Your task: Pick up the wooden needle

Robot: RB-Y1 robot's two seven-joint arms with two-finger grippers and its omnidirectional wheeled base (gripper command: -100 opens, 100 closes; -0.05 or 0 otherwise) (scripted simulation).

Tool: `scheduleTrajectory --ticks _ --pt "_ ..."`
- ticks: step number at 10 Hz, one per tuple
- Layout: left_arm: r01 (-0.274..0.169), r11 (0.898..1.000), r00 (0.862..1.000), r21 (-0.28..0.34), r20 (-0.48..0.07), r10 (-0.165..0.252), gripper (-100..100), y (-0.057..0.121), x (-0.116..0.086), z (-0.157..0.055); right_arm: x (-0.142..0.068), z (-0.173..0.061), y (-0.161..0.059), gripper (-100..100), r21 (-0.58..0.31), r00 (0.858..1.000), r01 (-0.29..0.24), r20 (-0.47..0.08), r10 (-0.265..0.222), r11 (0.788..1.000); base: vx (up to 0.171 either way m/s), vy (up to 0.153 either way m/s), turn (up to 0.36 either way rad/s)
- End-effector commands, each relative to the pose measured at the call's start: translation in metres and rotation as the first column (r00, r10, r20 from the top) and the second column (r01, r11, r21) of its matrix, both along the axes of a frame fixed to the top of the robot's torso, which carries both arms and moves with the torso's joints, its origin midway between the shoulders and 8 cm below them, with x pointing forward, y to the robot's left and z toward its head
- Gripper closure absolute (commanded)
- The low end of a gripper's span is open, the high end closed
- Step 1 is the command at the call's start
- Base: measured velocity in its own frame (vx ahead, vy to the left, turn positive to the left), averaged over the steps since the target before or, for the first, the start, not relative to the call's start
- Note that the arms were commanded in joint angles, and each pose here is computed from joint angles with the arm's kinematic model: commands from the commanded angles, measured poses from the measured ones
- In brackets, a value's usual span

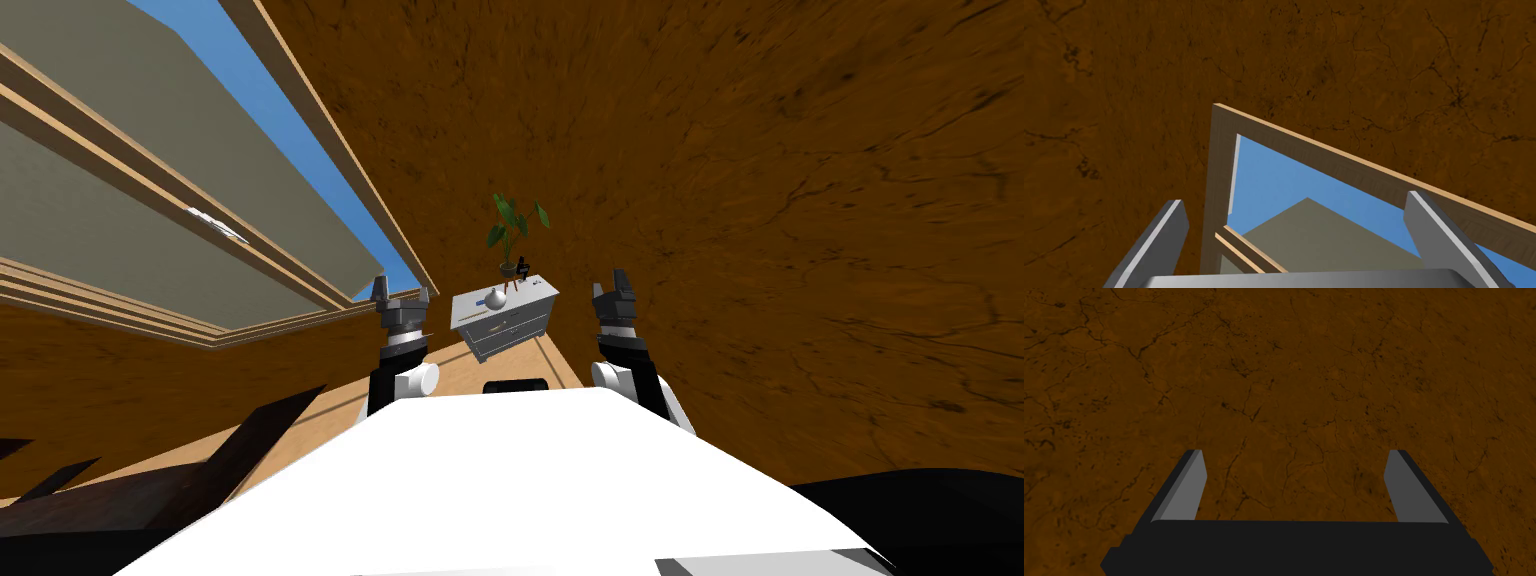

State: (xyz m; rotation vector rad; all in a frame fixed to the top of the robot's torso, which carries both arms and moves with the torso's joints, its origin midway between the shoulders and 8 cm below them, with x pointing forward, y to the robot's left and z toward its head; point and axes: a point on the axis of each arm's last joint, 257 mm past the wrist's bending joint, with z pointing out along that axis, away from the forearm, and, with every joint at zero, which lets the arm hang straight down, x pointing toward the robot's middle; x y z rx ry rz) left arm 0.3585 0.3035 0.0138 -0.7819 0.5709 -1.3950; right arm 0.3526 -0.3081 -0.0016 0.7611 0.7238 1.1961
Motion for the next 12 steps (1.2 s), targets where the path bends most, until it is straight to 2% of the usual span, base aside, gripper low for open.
scheduleTrajectory --ticks 1,4,5,7,8,10,11,12 --pt "0.011 1.000 0.999 0.029 -0.045 -0.010 -100 0.001 0.009 -0.010 0.000 0.000 0.000 0 0.000 1.000 0.000 0.000 0.000 1.000 0.014 -0.011 -0.029" --pt "0.015 0.998 0.990 0.055 -0.138 -0.007 -100 0.009 0.027 -0.032 0.000 0.000 0.000 0 0.000 1.000 0.000 0.000 0.000 1.000 0.037 -0.017 -0.044" --pt "0.015 0.998 0.990 0.055 -0.143 -0.007 -100 0.009 0.027 -0.033 0.000 0.000 0.000 0 0.000 1.000 0.000 0.000 0.000 1.000 0.024 -0.012 -0.009" --pt "0.008 0.998 0.977 0.063 -0.215 0.006 -100 0.020 0.040 -0.051 0.000 0.000 0.000 0 0.000 1.000 0.000 0.000 0.000 1.000 0.027 -0.012 -0.050" --pt "0.008 0.998 0.974 0.062 -0.227 0.006 -100 0.020 0.042 -0.054 0.000 0.000 0.000 0 0.000 1.000 0.000 0.000 0.000 1.000 0.030 -0.011 -0.018" --pt "-0.006 0.998 0.953 0.064 -0.303 0.025 -100 0.034 0.054 -0.075 0.000 0.000 0.000 0 0.000 1.000 0.000 0.000 0.000 1.000 0.038 -0.020 -0.050" --pt "-0.006 0.998 0.947 0.061 -0.320 0.025 -100 0.034 0.056 -0.079 0.000 0.000 0.000 0 0.000 1.000 0.000 0.000 0.000 1.000 0.037 -0.020 -0.030" --pt "-0.015 0.998 0.933 0.060 -0.358 0.036 -100 0.042 0.062 -0.090 0.000 0.000 0.000 0 0.000 1.000 0.000 0.000 0.000 1.000 0.035 -0.016 -0.045"
